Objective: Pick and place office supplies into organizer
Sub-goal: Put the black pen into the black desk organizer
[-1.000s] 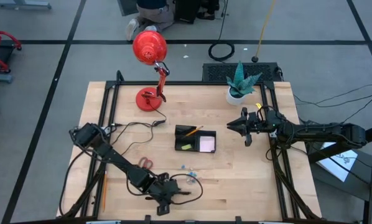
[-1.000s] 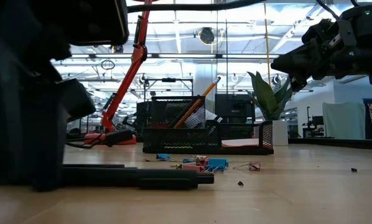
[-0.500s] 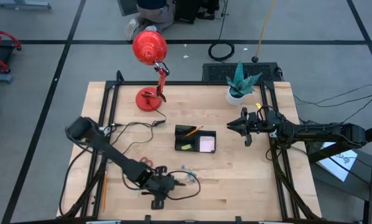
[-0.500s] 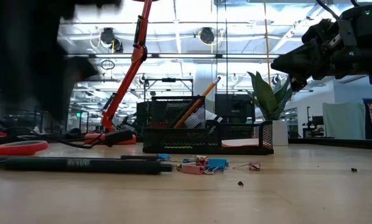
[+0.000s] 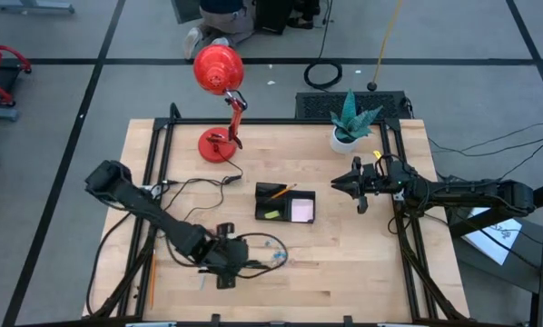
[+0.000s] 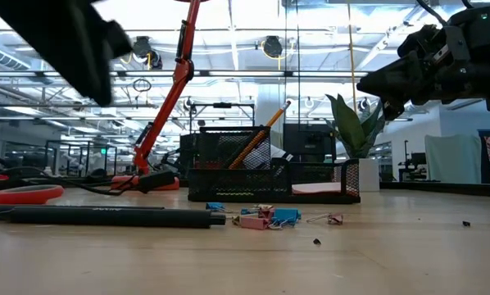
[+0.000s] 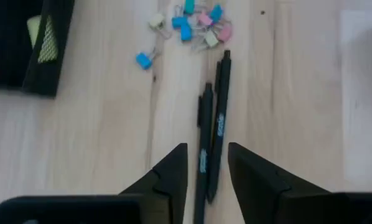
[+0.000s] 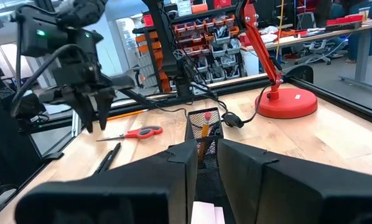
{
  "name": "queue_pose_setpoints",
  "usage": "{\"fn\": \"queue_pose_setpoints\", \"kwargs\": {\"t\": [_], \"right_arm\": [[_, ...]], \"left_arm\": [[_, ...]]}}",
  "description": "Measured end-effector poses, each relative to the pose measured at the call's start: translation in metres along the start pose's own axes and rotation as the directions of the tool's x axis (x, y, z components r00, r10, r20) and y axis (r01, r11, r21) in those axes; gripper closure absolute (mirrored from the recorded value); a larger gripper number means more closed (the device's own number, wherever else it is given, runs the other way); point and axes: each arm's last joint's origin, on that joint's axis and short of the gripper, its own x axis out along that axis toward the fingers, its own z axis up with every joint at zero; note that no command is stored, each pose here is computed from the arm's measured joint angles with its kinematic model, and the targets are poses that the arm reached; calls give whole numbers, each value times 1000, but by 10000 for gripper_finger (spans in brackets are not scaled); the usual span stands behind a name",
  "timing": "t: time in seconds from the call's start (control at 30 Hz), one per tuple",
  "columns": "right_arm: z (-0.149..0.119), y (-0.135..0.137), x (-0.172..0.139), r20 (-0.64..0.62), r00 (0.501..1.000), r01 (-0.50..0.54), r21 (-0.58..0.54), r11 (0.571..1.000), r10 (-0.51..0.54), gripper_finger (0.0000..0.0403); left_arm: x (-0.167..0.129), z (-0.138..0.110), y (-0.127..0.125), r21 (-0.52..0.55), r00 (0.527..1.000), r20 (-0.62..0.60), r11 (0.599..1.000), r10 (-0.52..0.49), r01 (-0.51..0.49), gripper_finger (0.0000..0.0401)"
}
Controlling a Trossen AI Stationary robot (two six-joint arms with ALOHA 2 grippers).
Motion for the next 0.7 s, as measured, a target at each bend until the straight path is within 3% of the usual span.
{"fn": "queue_pose_setpoints", "kwargs": {"t": [0.27, 0.7], "right_arm": [[0, 0, 0, -2, 1000, 2, 0, 1000, -2, 344], [-1, 0, 0, -3, 1000, 2, 1, 1000, -2, 344]], "left_arm": [[32, 0, 4, 26, 996, -83, 1000, 13, -11, 287], [41, 0, 4, 49, 997, -71, 999, 27, -23, 228]]}}
